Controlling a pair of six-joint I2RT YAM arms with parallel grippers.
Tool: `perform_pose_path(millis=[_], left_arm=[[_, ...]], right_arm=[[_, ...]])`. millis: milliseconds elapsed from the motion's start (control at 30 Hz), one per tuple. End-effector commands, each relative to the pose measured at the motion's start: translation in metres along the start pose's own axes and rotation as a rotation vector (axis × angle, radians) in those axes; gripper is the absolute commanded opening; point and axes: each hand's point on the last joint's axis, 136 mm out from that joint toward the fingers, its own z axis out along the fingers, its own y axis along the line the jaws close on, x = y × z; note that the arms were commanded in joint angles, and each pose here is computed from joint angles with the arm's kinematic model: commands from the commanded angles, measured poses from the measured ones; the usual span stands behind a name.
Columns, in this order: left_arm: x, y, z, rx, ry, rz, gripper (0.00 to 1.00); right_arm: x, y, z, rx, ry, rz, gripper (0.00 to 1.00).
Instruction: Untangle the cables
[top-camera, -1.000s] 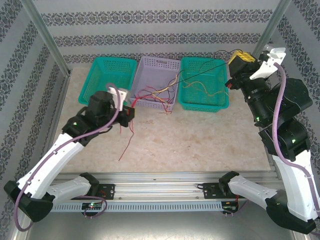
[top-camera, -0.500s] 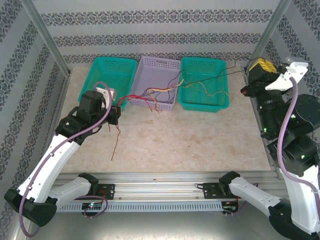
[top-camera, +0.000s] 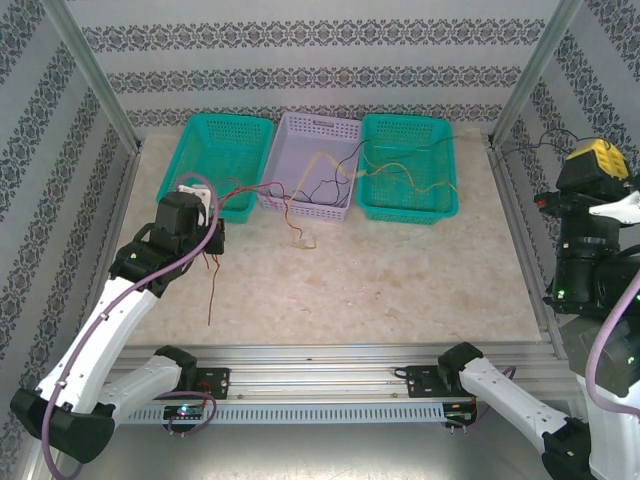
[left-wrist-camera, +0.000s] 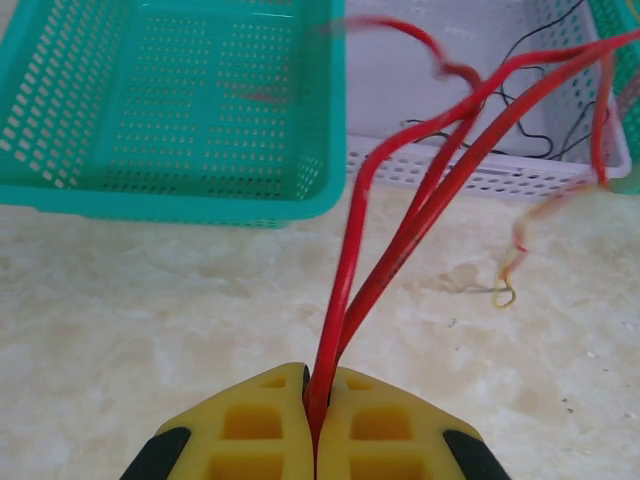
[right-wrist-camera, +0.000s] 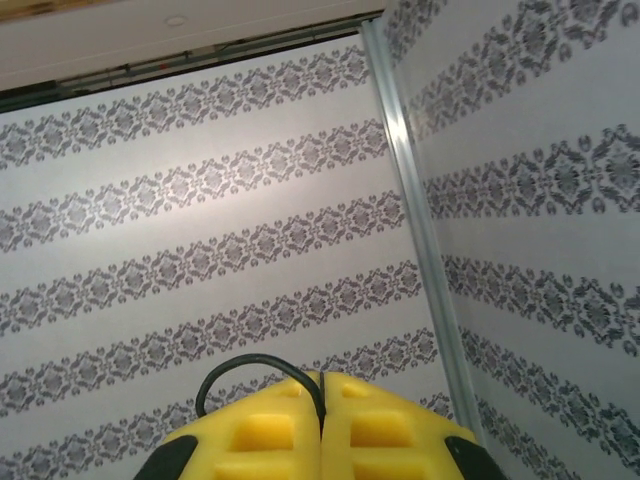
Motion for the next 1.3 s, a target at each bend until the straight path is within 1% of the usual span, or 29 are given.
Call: perform_pose_path(millis=[0, 67, 133, 200, 300, 467, 533, 600, 700, 833, 900, 1033, 1167, 1267], left_arm=[[-0.001, 0.008, -0.007, -0.027, -0.017, -0.024, 0.0], [-0.004, 0.006, -0.007, -0.012, -0.02, -0.033, 0.0], [-0.01, 0.003, -0.01, 0.003, -0.035, -0.04, 0.0], [-0.017, -0.003, -0.013, 0.034, -0.044, -0.049, 0.0], [-0.028, -0.015, -0.015, 0.097, -0.072, -0.065, 0.0], [-0.064, -0.035, -0.04, 0.229, -0.229, -0.085, 0.0], [-0.08, -0.039, -0.051, 0.254, -0.285, -0.087, 0.0], [-0.095, -0.042, -0.062, 0.271, -0.343, -0.079, 0.0], [-0.108, -0.041, -0.077, 0.278, -0.417, -0.07, 0.0], [-0.107, -0.044, -0.091, 0.319, -0.488, -0.05, 0.0], [-0.102, -0.046, -0.097, 0.35, -0.528, -0.042, 0.0], [-0.093, -0.048, -0.102, 0.38, -0.562, -0.028, 0.0], [-0.088, -0.045, -0.098, 0.364, -0.566, -0.029, 0.0], [-0.086, -0.044, -0.094, 0.361, -0.565, -0.032, 0.0]], right_arm=[[-0.011, -0.01, -0.004, 0.041, -0.035, -0.007, 0.0], [-0.006, -0.002, -0.002, 0.006, -0.008, -0.008, 0.0], [0.002, 0.013, 0.003, -0.065, 0.035, -0.015, 0.0], [0.016, 0.042, 0.009, -0.194, 0.102, -0.014, 0.0], [0.04, 0.082, 0.019, -0.344, 0.194, 0.011, 0.0], [0.067, 0.134, 0.038, -0.504, 0.313, 0.063, 0.0], [0.074, 0.153, 0.047, -0.555, 0.346, 0.075, 0.0], [0.082, 0.17, 0.061, -0.583, 0.375, 0.085, 0.0], [0.084, 0.19, 0.077, -0.616, 0.381, 0.094, 0.0], [0.101, 0.214, 0.103, -0.641, 0.399, 0.088, 0.0], [0.117, 0.231, 0.116, -0.674, 0.419, 0.08, 0.0], [0.14, 0.254, 0.142, -0.681, 0.467, 0.08, 0.0], [0.15, 0.274, 0.166, -0.697, 0.448, 0.081, 0.0], [0.168, 0.286, 0.184, -0.713, 0.46, 0.094, 0.0]])
